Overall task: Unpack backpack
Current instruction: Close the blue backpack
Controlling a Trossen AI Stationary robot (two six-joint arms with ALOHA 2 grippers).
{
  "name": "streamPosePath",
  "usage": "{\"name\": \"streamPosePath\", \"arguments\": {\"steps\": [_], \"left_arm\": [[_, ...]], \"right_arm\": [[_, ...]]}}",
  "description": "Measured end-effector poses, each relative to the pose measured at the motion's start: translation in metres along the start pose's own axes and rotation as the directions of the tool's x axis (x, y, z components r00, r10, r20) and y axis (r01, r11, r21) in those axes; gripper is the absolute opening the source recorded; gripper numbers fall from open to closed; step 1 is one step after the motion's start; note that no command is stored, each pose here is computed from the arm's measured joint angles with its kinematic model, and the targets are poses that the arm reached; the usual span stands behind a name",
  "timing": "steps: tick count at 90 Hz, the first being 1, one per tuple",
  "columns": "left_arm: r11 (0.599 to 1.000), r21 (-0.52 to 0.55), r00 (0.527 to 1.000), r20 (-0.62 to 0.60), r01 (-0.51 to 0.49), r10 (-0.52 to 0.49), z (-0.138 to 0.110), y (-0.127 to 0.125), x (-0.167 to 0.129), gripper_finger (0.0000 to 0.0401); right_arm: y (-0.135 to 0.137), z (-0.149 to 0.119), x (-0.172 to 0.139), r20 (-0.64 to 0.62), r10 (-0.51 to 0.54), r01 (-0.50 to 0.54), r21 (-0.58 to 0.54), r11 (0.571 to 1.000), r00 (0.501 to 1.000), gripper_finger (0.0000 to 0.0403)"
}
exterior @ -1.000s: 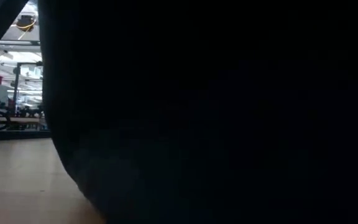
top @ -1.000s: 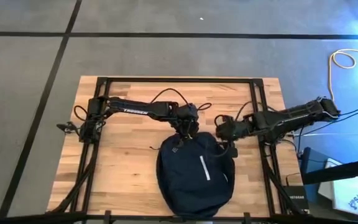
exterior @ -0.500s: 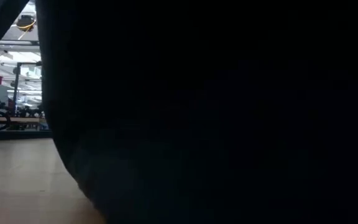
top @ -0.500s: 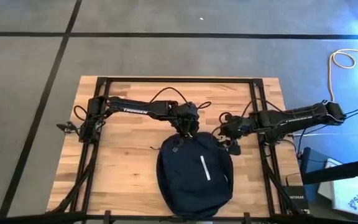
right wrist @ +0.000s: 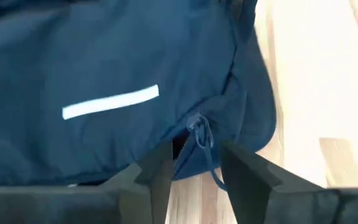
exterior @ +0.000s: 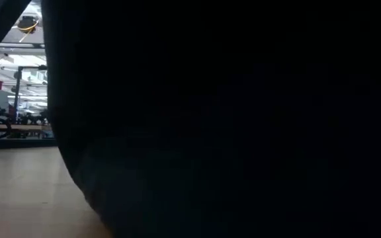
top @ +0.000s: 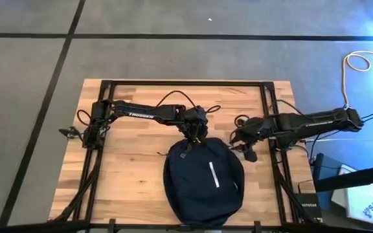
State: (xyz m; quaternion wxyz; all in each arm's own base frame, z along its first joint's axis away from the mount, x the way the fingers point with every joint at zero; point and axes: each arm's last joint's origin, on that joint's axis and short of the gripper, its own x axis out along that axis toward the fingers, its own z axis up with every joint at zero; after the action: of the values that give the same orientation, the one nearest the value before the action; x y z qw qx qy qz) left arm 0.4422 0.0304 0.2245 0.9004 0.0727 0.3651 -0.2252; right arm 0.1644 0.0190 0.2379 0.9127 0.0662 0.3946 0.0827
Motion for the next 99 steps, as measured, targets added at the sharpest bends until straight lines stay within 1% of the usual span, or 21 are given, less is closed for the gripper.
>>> {"name": "streamPosePath", "arguments": {"steps": [8,19,31,45,58,71,81,99], "left_arm": [[1.000,0.000,1.000,0.001,-0.001,0.001,0.000,0.000,0.000,0.0000],[1.000,-0.003,1.000,0.001,-0.001,0.001,0.000,0.000,0.000,0.0000],[1.000,-0.004,1.000,0.002,-0.001,0.001,0.000,0.000,0.000,0.0000],[1.000,-0.004,1.000,0.001,0.000,0.000,0.000,0.000,0.000,0.0000],[1.000,-0.006,1.000,-0.001,0.001,-0.001,0.000,0.000,0.000,0.0000],[1.000,-0.006,1.000,-0.001,0.001,-0.001,0.000,0.000,0.000,0.0000],[1.000,-0.007,1.000,-0.002,0.001,-0.001,0.000,0.000,0.000,0.0000],[1.000,-0.015,1.000,-0.004,0.002,-0.002,0.000,0.000,0.000,0.0000]], "right_arm": [[0.000,-0.003,-0.007,0.007,-0.029,0.029,0.003,1.000,1.000,0.0113],[-0.003,-0.012,-0.006,-0.073,-0.106,0.108,0.019,0.994,0.992,0.0113],[-0.005,-0.010,0.006,-0.086,-0.103,0.106,0.031,0.994,0.991,0.0113],[-0.007,-0.012,0.019,-0.161,-0.132,0.138,0.025,0.990,0.978,0.0113],[-0.009,-0.013,0.030,-0.211,-0.135,0.143,0.026,0.989,0.968,0.0113],[-0.010,-0.011,0.038,-0.206,-0.130,0.137,0.018,0.990,0.970,0.0113],[-0.010,-0.009,0.038,-0.193,-0.127,0.131,0.005,0.991,0.973,0.0113],[-0.009,-0.007,0.031,-0.251,-0.145,0.154,0.013,0.988,0.957,0.0113]]}}
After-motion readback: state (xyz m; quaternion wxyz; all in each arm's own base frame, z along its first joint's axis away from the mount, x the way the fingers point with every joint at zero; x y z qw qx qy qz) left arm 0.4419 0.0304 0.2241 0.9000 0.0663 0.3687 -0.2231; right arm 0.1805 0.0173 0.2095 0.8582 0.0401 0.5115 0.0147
